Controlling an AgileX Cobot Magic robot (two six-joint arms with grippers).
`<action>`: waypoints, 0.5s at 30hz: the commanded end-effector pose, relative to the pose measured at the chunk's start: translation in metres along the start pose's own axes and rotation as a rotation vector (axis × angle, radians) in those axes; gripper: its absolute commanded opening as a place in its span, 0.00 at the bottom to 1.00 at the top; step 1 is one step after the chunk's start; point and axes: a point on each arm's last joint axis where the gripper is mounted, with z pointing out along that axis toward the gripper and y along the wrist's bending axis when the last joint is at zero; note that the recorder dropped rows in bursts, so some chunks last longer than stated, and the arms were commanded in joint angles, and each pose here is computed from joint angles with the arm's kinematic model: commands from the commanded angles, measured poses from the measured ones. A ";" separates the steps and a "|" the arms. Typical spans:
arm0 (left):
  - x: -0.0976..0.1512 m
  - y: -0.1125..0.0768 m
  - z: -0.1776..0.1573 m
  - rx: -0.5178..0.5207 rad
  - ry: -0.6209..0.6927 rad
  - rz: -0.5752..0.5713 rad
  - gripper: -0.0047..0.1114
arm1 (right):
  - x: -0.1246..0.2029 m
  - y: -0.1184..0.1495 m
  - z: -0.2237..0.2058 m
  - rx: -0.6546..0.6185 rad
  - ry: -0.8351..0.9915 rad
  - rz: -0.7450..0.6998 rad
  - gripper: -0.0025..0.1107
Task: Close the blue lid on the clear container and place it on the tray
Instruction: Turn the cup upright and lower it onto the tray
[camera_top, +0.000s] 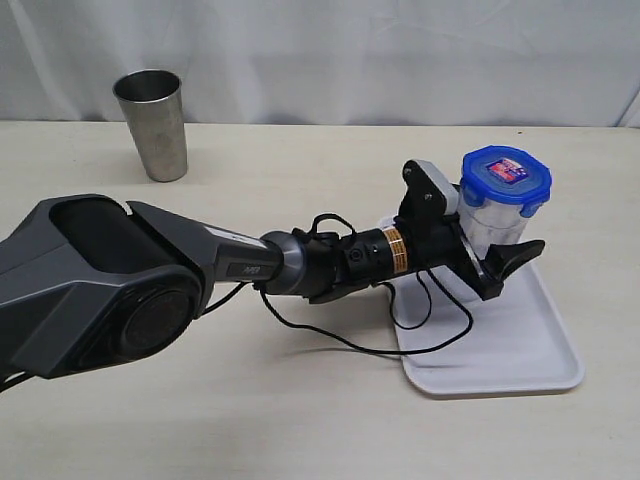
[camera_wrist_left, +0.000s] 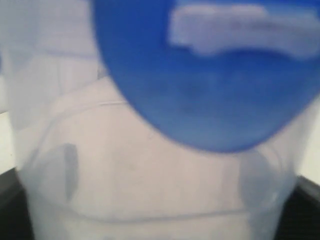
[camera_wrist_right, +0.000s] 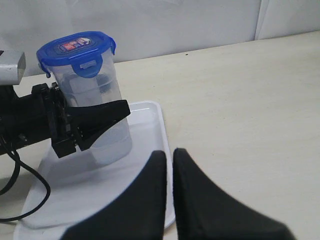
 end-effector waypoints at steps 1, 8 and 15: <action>-0.005 0.007 -0.002 -0.004 -0.001 0.011 0.77 | 0.000 0.000 0.000 0.000 -0.007 0.002 0.06; -0.002 0.010 -0.007 0.051 0.043 0.023 0.77 | 0.000 0.000 0.000 0.000 -0.007 0.002 0.06; 0.000 0.025 -0.015 0.043 0.142 0.033 0.77 | 0.000 0.000 0.000 0.000 -0.007 0.002 0.06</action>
